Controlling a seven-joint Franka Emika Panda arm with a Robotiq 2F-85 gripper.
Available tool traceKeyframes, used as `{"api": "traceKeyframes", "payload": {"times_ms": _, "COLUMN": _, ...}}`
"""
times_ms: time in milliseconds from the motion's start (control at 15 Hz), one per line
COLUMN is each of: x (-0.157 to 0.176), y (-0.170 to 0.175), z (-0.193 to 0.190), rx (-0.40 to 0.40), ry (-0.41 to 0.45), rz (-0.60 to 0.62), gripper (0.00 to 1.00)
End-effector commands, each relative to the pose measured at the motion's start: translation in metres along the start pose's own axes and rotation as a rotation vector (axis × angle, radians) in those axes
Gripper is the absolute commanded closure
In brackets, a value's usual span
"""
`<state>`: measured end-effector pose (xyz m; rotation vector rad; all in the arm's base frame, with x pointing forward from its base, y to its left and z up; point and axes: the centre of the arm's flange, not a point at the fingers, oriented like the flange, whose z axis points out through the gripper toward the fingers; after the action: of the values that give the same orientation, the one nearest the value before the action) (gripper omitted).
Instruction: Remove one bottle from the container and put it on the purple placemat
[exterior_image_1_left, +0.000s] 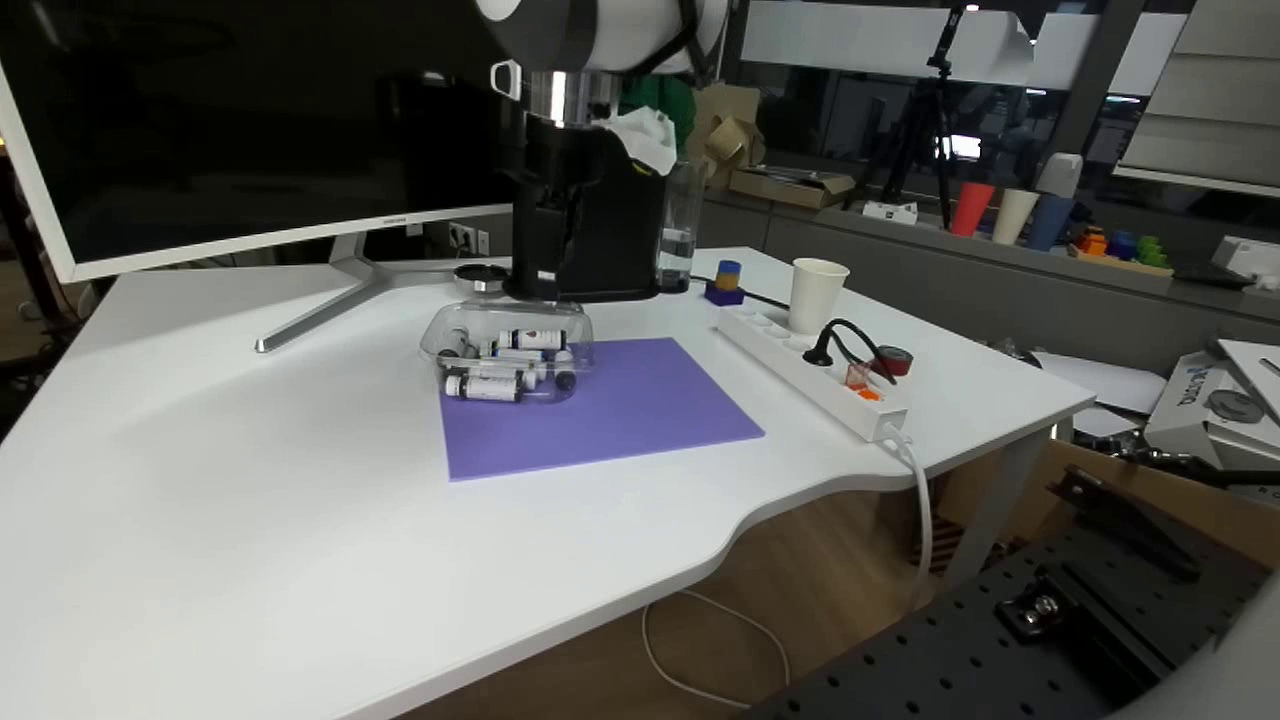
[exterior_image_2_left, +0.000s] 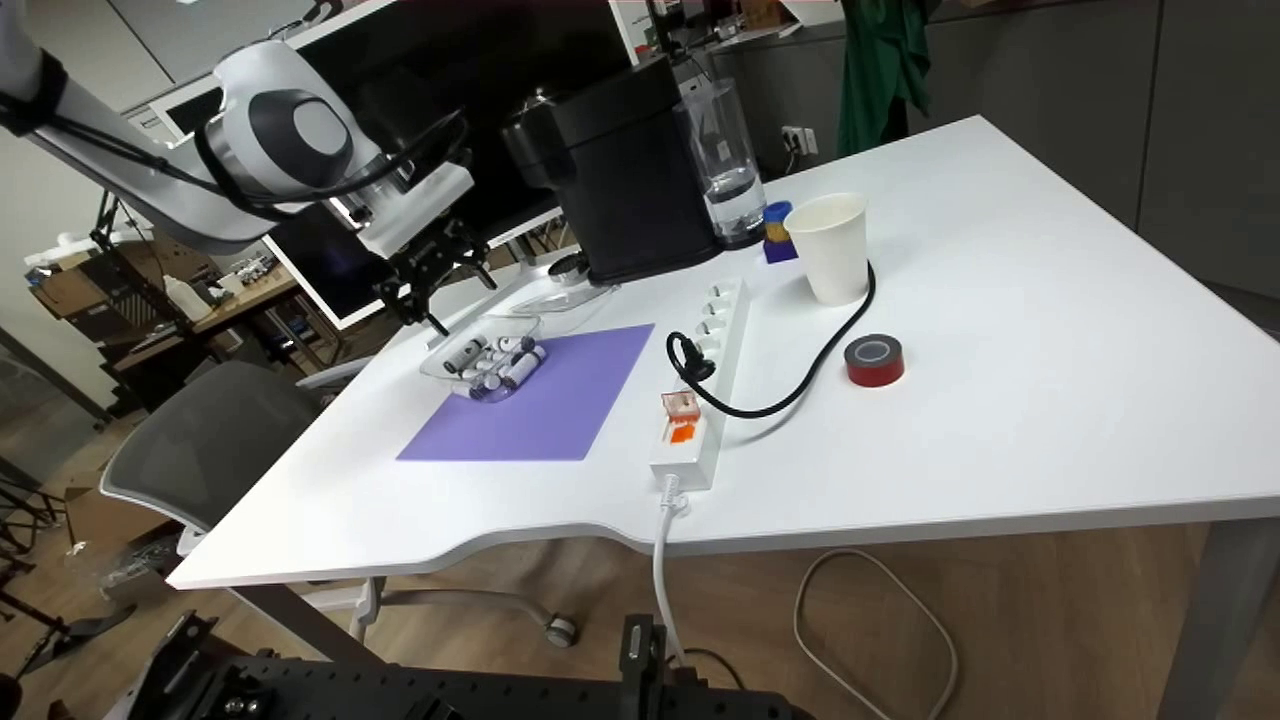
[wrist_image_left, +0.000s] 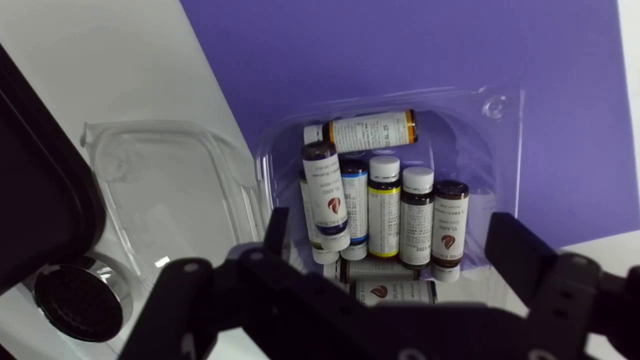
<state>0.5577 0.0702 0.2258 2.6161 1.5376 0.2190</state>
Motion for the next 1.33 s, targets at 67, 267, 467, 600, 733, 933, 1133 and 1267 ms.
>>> {"api": "traceKeyframes", "payload": {"times_ms": 67, "x": 0.02, "y": 0.02, "z": 0.028, "rx": 0.042, "ry": 0.029, "rz": -0.058, "gripper": 0.0}}
{"api": "traceKeyframes", "payload": {"times_ms": 267, "x": 0.021, "y": 0.02, "z": 0.042, "rx": 0.067, "ry": 0.033, "rz": -0.061, "gripper": 0.0}}
{"api": "traceKeyframes", "payload": {"times_ms": 467, "x": 0.021, "y": 0.021, "z": 0.054, "rx": 0.081, "ry": 0.034, "rz": -0.064, "gripper": 0.0}}
{"api": "traceKeyframes", "payload": {"times_ms": 600, "x": 0.02, "y": 0.021, "z": 0.061, "rx": 0.093, "ry": 0.032, "rz": -0.065, "gripper": 0.0}}
{"api": "traceKeyframes", "payload": {"times_ms": 733, "x": 0.021, "y": 0.02, "z": 0.067, "rx": 0.104, "ry": 0.031, "rz": -0.067, "gripper": 0.0}}
{"api": "traceKeyframes", "payload": {"times_ms": 933, "x": 0.022, "y": 0.018, "z": 0.075, "rx": 0.114, "ry": 0.026, "rz": -0.069, "gripper": 0.0}}
{"api": "traceKeyframes", "payload": {"times_ms": 1133, "x": 0.02, "y": 0.019, "z": 0.082, "rx": 0.108, "ry": 0.023, "rz": -0.062, "gripper": 0.0}}
{"api": "traceKeyframes", "payload": {"times_ms": 1267, "x": 0.019, "y": 0.02, "z": 0.087, "rx": 0.104, "ry": 0.019, "rz": -0.061, "gripper": 0.0}}
